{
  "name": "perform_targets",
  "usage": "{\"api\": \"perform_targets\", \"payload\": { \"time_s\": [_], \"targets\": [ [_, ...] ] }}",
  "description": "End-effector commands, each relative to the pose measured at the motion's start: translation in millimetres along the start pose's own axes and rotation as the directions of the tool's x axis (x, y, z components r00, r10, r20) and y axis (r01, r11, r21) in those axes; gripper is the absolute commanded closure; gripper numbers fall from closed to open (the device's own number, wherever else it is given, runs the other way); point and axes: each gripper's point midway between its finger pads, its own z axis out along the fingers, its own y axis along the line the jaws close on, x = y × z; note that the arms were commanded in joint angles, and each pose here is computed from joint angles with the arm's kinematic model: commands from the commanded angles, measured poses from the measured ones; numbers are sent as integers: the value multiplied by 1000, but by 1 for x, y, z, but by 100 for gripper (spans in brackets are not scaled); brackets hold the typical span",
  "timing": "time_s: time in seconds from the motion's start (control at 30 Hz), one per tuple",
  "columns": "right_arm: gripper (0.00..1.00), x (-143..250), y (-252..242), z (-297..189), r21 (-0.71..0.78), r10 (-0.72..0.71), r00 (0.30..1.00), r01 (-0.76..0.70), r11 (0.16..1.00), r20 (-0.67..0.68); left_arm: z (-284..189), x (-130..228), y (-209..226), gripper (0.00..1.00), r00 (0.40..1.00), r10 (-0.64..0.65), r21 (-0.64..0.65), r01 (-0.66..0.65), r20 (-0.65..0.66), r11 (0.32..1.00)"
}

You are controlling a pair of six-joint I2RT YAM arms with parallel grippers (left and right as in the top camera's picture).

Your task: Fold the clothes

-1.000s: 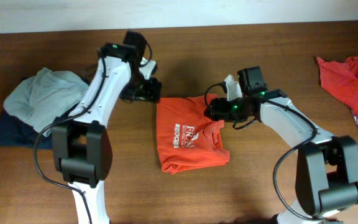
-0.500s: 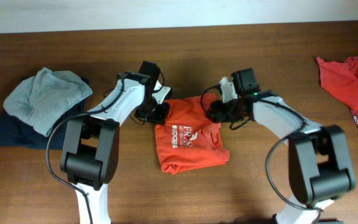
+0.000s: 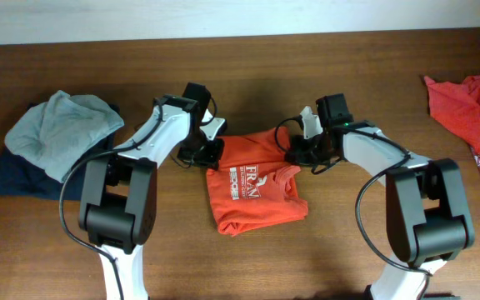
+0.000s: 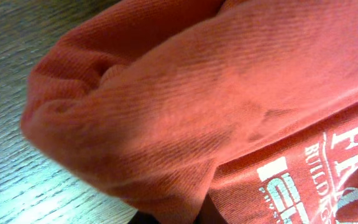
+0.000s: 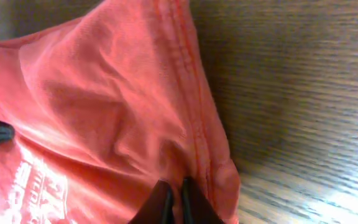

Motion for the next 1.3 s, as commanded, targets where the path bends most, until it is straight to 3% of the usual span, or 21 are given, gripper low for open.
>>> {"api": "perform_targets", "payload": {
  "time_s": [0.0,0.07,0.2,0.33,0.43,0.5,0.57,0.6,0.7,0.77,1.0,1.1,1.2,1.23,1.27],
  "targets": [
    [80,-22,-43,-22,91,77,994,-84,992,78,-7,13,52,99,997,-76,-144,72,-22,987],
    [76,-28,-28,-29,-16,58,995,-57,998,83,-8,13,55,98,996,-83,-144,79,-22,986],
    [70,-40,12,-51,-219,-22,993,48,975,118,-12,14,54,72,996,-90,-140,85,-29,987],
    [69,-42,67,-70,-414,-146,976,202,888,162,-28,2,47,58,997,-75,-127,76,11,989],
    [72,-37,98,-57,-421,-238,955,292,859,176,-41,-9,38,52,997,-60,-101,65,54,993],
    [82,-34,105,-41,-349,-287,942,332,876,175,-45,-11,38,52,996,-57,-101,64,66,993],
    [83,-34,101,-19,-227,-289,946,317,921,151,-45,-12,35,64,996,-57,-85,62,68,994],
    [89,-34,98,-7,-171,-285,948,307,936,143,-46,-12,33,68,996,-55,-75,61,71,995],
    [90,-34,104,23,-135,-331,931,352,926,152,-46,-18,34,86,994,-47,-79,55,94,995],
    [90,-40,96,38,-107,-299,940,319,942,163,-46,-20,39,89,995,-27,-107,37,99,994],
    [90,-54,17,47,136,-146,976,125,983,160,-46,-15,62,90,997,-28,-228,45,77,973],
    [92,-57,-2,33,153,-93,984,70,986,153,-46,-12,64,89,997,-31,-239,47,67,970],
    [86,-61,-12,4,150,-46,988,24,988,146,-46,-7,64,78,998,-33,-239,44,47,970],
    [82,-61,-7,-19,117,-57,990,41,992,131,-47,-5,63,69,999,-36,-239,44,39,970],
    [79,-58,5,-36,71,-84,990,76,995,113,-49,-4,62,67,999,-35,-238,44,39,970]
  ]
}}
